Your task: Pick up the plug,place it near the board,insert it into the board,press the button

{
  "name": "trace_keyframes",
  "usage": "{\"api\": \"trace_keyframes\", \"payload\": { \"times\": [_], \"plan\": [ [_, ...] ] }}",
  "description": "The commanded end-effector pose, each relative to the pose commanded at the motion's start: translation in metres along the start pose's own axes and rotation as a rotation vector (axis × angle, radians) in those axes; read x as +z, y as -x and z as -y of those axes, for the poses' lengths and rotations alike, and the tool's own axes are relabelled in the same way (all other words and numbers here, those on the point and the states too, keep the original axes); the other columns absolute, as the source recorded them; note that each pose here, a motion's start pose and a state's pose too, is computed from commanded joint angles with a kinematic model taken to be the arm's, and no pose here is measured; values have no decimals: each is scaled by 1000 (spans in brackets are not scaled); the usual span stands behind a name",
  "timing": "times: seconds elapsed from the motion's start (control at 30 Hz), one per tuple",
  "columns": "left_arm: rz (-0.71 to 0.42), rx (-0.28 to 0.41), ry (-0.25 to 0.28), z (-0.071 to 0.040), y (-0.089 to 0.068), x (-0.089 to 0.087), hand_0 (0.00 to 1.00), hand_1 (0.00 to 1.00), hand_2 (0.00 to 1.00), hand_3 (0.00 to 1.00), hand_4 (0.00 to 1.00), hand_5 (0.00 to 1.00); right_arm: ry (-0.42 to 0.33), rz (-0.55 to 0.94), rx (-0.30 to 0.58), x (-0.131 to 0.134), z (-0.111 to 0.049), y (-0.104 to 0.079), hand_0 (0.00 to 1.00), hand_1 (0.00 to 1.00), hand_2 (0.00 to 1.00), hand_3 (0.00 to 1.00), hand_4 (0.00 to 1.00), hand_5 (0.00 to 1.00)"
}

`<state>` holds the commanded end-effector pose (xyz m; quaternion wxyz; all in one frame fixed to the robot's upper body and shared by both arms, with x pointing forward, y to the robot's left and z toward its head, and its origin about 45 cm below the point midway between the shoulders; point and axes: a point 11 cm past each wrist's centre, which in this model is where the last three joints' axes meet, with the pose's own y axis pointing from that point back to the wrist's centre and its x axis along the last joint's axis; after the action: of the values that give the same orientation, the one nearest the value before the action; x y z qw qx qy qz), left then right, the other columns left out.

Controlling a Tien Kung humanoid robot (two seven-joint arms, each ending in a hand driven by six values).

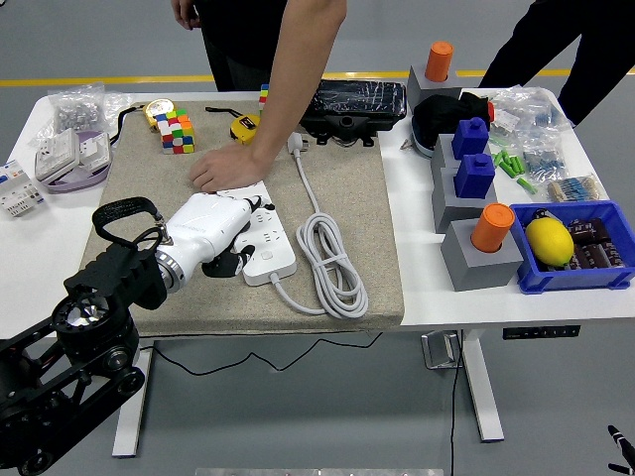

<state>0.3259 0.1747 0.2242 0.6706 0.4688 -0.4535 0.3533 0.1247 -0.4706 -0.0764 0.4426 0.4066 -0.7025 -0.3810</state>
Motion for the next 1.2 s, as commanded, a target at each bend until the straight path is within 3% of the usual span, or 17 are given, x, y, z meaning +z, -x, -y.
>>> {"api": "trace_keyframes", "payload": {
  "times": [0.17, 0.47, 0.83, 0.87, 1.2],
  "plan": [
    [-24, -43, 8, 7, 18, 1, 116, 26, 139, 831, 649, 2, -1, -1, -2, -1, 0, 1, 802, 750, 729, 786, 998, 979],
    [-74, -64, -50, 23, 43, -21, 117, 27, 139, 825, 668, 2, 4, -1, 0, 2, 0, 0, 802, 750, 729, 786, 998, 978],
    [-67, -134, -72, 21, 51, -25, 118, 27, 139, 801, 664, 2, 0, -2, -2, 1, 0, 1, 802, 750, 729, 786, 998, 977],
    [-66, -135, -72, 21, 50, -25, 121, 27, 139, 766, 663, 2, 0, -2, -1, 1, 0, 1, 802, 750, 729, 786, 998, 978],
    [-69, -130, -65, 22, 53, -25, 122, 28, 140, 772, 667, 2, 4, -4, 1, 3, 0, -1, 802, 750, 729, 786, 998, 977]
  ]
}}
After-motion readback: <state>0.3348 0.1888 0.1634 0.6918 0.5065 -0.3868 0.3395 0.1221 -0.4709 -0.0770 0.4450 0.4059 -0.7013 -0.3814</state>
